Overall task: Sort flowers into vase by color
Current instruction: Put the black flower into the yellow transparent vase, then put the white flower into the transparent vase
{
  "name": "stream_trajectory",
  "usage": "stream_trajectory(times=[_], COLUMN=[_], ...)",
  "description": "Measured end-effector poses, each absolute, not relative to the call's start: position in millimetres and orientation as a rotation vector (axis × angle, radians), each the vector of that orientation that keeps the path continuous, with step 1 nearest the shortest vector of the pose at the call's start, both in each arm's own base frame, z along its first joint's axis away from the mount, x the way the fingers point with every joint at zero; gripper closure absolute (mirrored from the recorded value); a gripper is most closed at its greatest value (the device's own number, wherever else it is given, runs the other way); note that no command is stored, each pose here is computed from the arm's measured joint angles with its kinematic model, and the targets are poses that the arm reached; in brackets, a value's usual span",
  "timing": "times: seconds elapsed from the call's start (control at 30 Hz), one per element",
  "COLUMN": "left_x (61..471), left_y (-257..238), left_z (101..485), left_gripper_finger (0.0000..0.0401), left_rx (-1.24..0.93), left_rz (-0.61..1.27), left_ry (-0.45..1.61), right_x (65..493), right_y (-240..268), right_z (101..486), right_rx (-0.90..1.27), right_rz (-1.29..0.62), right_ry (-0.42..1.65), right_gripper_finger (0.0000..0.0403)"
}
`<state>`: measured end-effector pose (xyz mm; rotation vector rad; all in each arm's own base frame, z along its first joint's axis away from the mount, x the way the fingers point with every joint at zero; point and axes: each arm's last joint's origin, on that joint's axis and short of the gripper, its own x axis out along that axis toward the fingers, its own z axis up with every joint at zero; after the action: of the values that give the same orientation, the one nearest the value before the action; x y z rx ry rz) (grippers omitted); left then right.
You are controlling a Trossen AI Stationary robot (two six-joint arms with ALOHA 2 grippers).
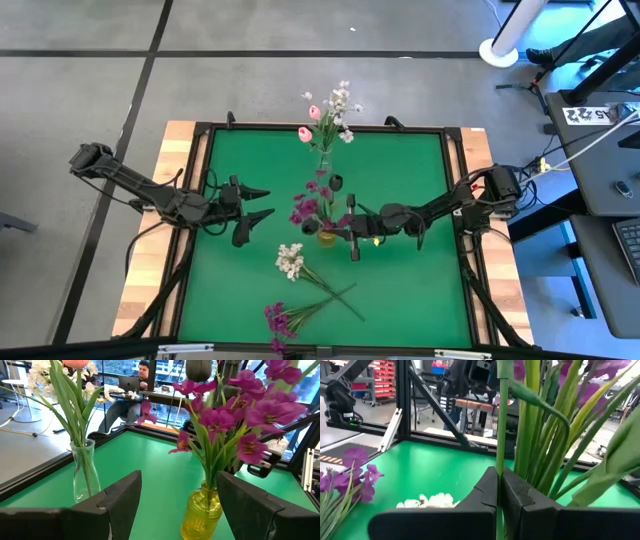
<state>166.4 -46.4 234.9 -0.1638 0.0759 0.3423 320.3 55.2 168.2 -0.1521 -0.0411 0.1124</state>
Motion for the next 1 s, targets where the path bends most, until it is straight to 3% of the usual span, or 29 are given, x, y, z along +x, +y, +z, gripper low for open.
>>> stream_trajectory(times=[0.57,1.0], left_x=[166,166], left_y=[-46,-46], left_z=[235,235], left_gripper_finger=[0.0148,0.0148], left_rx=[-0.162,-0.161], left_rz=[0.342,0.342], left_ry=[0.076,0.076], right_x=[320,318], right_y=[55,55], right_z=[156,164], right_rx=[-0.120,-0.110], right_rz=[0.106,0.113], right_ry=[0.084,0.065], right_gripper_finger=[0.0393,0.0256])
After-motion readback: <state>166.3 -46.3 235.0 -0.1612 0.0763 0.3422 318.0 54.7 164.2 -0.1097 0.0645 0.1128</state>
